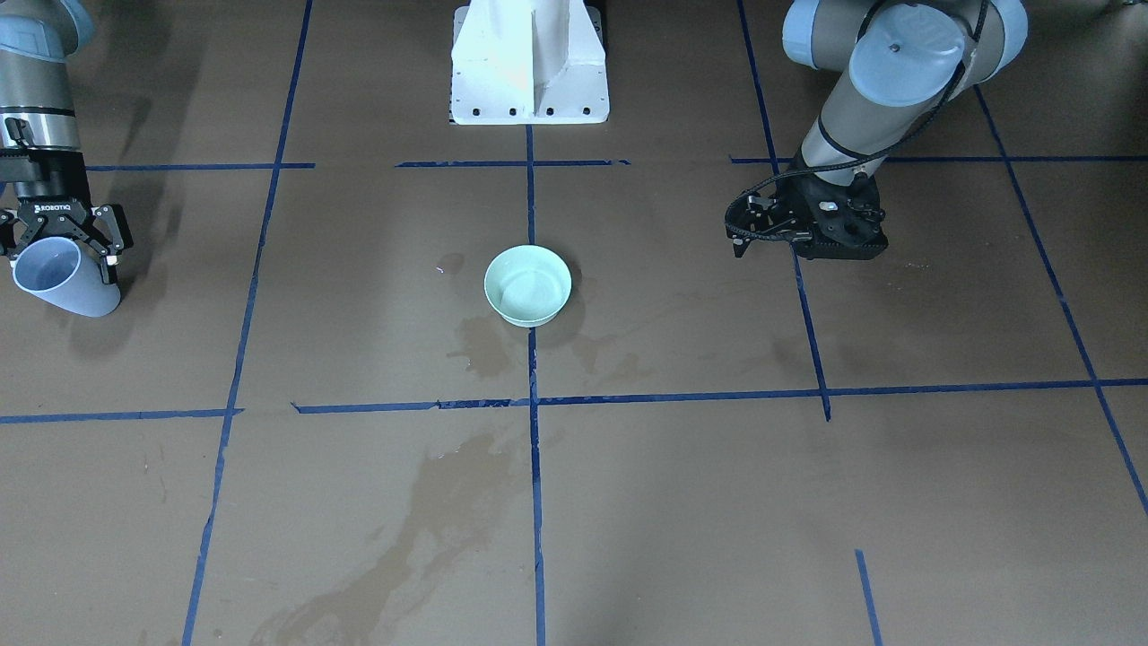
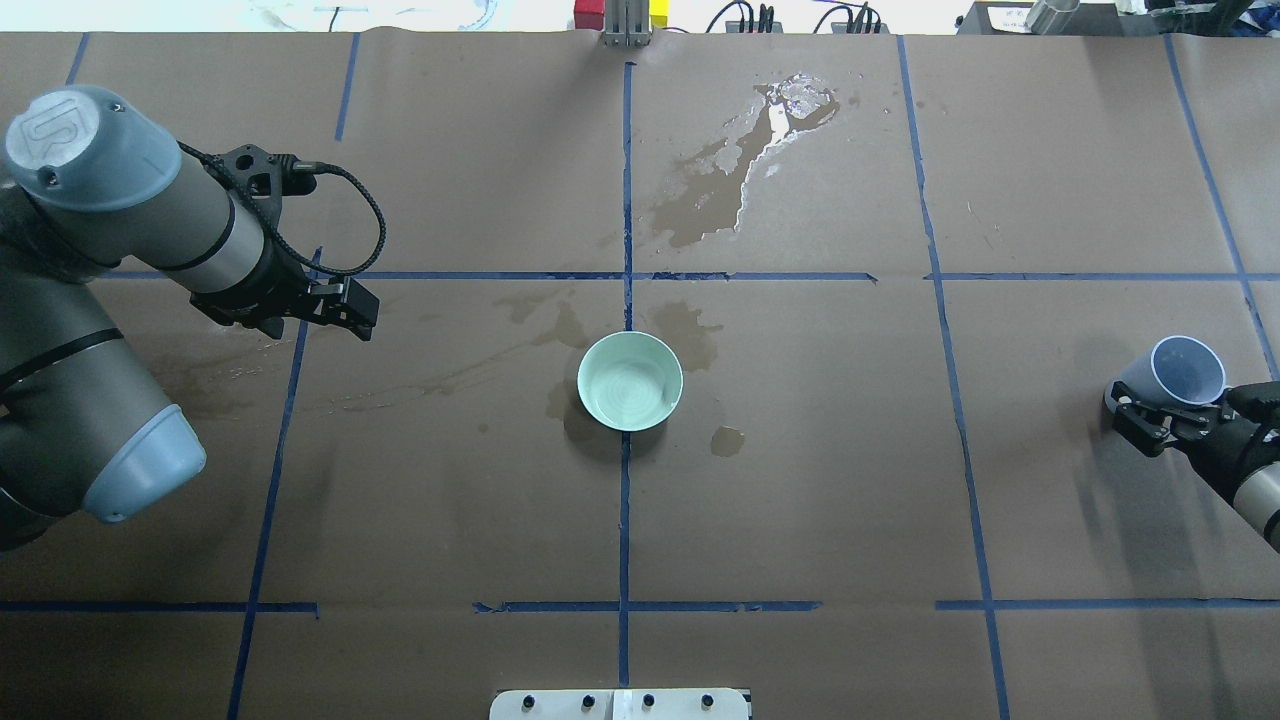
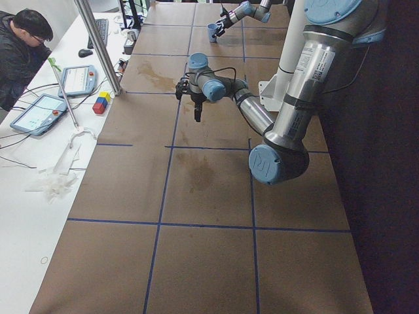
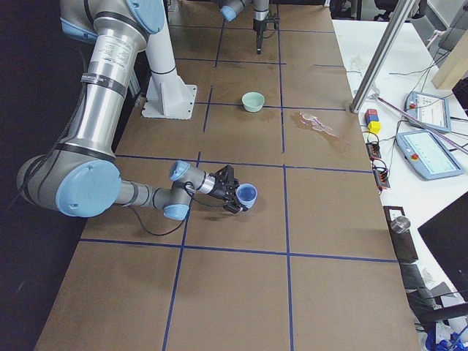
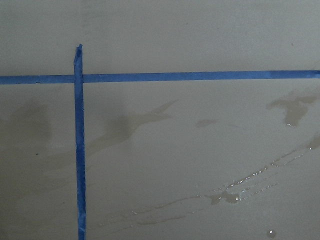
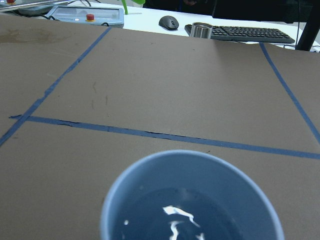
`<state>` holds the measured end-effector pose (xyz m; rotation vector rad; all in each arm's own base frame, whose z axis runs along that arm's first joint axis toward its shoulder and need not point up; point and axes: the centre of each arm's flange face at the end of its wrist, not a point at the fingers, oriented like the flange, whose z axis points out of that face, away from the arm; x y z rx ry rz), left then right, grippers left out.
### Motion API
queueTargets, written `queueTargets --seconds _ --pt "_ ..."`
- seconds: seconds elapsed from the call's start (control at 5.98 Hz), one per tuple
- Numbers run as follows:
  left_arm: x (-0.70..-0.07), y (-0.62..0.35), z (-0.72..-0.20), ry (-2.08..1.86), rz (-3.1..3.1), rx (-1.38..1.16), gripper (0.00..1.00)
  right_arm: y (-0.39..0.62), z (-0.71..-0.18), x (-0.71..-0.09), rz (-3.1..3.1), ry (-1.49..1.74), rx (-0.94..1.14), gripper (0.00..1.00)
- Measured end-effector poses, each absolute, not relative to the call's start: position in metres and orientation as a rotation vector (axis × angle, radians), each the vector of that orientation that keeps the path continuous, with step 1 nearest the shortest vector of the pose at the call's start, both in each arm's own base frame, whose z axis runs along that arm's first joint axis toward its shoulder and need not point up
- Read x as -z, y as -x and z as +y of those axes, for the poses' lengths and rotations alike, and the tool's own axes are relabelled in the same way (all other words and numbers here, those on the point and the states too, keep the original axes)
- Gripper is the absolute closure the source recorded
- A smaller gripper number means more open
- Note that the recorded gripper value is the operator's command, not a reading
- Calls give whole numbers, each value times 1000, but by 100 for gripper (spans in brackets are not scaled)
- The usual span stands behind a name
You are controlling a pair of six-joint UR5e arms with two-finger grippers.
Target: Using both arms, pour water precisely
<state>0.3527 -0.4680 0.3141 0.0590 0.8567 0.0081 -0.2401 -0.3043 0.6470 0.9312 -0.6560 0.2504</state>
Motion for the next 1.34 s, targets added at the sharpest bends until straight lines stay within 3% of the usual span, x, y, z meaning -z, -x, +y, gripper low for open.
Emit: queueTargets --seconds 0.33,0.67,0.84,1.17,1.34 --pt "-315 -353 -468 -57 855 -7 0 240 -308 -645 -653 -938 -255 0" --pt "-316 -353 -468 -57 855 -7 0 238 -310 -644 -644 -953 -264 64" --pt "-316 -353 -468 -57 855 -7 0 237 -311 -643 -640 -961 -269 84" --pt "-316 -353 -468 -57 854 -7 0 234 -314 -630 -643 -983 -262 97" --pt "-316 -353 -468 -58 854 -7 0 231 -315 -612 -639 -1013 -228 99"
